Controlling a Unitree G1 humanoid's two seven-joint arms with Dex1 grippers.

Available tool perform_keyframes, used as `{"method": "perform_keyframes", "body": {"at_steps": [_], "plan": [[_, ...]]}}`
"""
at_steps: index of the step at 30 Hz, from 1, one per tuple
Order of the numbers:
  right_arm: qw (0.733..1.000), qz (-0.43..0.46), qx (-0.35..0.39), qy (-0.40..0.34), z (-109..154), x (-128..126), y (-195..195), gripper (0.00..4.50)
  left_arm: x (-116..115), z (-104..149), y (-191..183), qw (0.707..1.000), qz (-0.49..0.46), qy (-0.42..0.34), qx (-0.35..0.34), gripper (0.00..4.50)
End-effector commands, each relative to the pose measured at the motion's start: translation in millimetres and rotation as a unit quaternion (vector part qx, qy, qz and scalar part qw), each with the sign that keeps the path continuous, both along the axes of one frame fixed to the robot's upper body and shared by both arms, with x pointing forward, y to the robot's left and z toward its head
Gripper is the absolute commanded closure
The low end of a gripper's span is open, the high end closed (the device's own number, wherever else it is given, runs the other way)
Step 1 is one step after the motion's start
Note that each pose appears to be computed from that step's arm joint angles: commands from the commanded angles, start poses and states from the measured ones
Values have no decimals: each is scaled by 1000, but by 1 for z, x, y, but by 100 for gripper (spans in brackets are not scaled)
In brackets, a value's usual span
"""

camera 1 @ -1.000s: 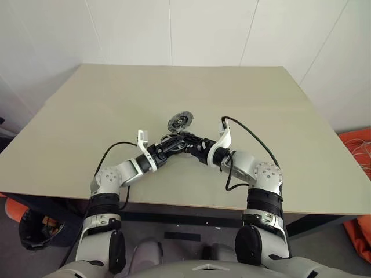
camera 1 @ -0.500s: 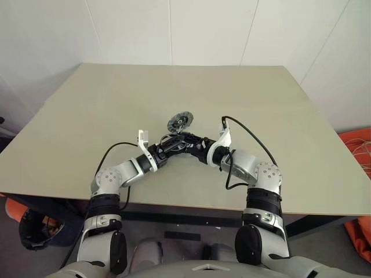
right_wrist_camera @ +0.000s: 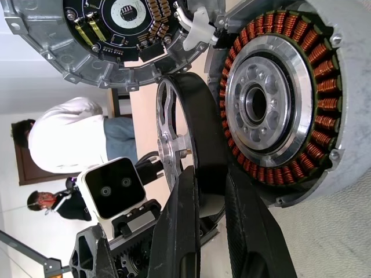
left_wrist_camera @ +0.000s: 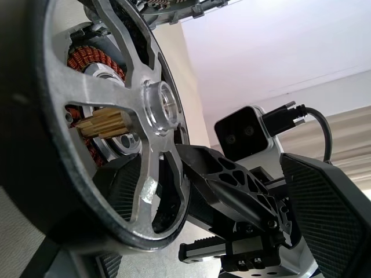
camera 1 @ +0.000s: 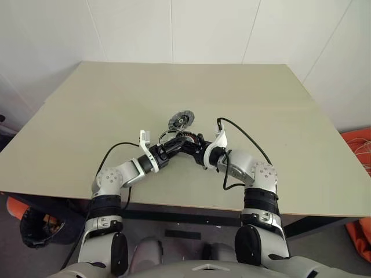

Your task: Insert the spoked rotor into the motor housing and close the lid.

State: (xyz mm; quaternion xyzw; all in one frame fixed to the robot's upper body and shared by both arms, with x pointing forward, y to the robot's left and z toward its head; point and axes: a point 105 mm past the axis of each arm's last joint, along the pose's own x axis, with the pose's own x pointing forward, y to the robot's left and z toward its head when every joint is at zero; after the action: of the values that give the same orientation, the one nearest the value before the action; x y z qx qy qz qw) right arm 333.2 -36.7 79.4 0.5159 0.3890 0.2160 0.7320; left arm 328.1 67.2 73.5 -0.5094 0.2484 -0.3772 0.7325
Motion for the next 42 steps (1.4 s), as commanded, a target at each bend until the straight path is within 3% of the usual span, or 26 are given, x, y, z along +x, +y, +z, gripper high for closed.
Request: {"method": "perform_keyframes", "body": {"at_steps": [1, 8, 14, 29, 38, 39, 42], "plan": [[998, 14, 50, -38, 27, 0, 15, 422, -5, 16, -7, 999, -22, -23, -17, 45], [996, 4, 63, -59, 37, -2, 4, 422, -21, 48, -6, 992, -64, -63, -94, 45], [996, -6, 61, -60, 37, -2, -3, 422, -20, 53, -2, 991, -54, -68, -101, 45], [997, -50, 29, -47, 22, 5, -30, 422, -31, 26, 29, 998, -26, -60, 10, 45], [997, -48, 23, -53, 20, 5, -29, 422, -25, 24, 47, 989, 40, -113, 86, 45], [997, -48, 22, -53, 19, 5, -30, 422, -26, 23, 47, 987, 44, -121, 98, 10], [997, -48, 19, -53, 18, 5, -31, 422, -29, 22, 45, 982, 42, -143, 116, 1]]}}
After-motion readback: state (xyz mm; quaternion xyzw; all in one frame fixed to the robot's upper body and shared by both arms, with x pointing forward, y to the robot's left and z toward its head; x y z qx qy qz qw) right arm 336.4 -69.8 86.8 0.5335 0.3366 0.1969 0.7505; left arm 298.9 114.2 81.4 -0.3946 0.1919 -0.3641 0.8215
